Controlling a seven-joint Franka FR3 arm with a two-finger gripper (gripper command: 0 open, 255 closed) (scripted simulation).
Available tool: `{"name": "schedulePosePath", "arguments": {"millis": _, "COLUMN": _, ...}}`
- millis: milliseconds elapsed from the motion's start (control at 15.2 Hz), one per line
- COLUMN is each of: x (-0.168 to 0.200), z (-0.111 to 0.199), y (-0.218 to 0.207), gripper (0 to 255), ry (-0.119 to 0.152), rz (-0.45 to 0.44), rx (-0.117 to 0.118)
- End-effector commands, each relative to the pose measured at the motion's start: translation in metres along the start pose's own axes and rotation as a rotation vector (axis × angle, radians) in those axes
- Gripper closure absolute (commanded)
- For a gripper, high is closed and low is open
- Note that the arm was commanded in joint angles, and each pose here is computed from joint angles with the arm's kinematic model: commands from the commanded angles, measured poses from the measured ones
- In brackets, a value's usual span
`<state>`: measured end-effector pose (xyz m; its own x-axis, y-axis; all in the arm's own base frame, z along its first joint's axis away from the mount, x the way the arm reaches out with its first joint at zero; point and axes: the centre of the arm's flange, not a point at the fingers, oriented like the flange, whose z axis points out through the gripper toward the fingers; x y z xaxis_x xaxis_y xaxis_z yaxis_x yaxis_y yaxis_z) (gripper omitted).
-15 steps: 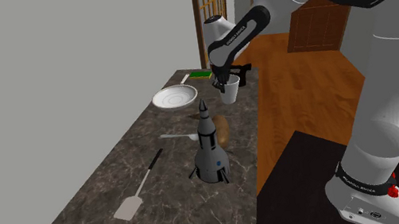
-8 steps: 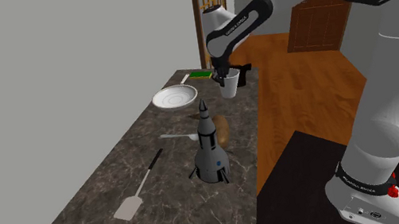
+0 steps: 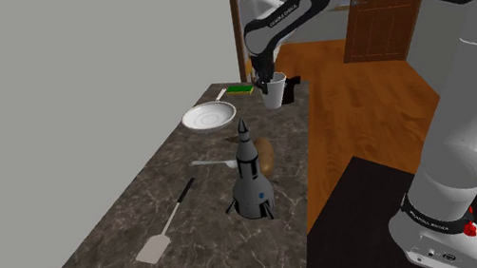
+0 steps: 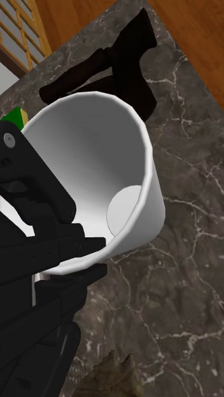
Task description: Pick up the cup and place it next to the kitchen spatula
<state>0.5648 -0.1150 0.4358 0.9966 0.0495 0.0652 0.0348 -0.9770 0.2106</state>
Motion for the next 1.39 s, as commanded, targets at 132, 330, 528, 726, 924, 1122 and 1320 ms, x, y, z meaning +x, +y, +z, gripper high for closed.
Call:
{"name": "schedulePosePath", "arguments": {"millis": 132, "x": 0.002, "z": -0.021, "y": 0.004, "gripper": 255, "ry": 0.0, "rz": 0.0, "rx": 0.0}}
{"name": "schedulePosePath", "arguments": {"millis": 330, "x": 0.003, "z": -0.036, "y": 0.007, "gripper": 255, "ry": 0.0, "rz": 0.0, "rx": 0.0}}
{"name": "schedulePosePath", "arguments": {"millis": 528, "x": 0.004, "z": -0.052, "y": 0.01, "gripper": 255, "ry": 0.0, "rz": 0.0, "rx": 0.0}}
{"name": "schedulePosePath", "arguments": {"millis": 726, "x": 0.005, "z": -0.067, "y": 0.014, "gripper": 255, "ry": 0.0, "rz": 0.0, "rx": 0.0}}
{"name": "schedulePosePath", "arguments": {"millis": 924, "x": 0.006, "z": -0.083, "y": 0.017, "gripper": 255, "ry": 0.0, "rz": 0.0, "rx": 0.0}}
{"name": "schedulePosePath", "arguments": {"millis": 1122, "x": 0.007, "z": -0.098, "y": 0.02, "gripper": 255, "ry": 0.0, "rz": 0.0, "rx": 0.0}}
{"name": "schedulePosePath", "arguments": {"millis": 1320, "x": 0.008, "z": -0.112, "y": 0.023, "gripper": 255, "ry": 0.0, "rz": 0.0, "rx": 0.0}}
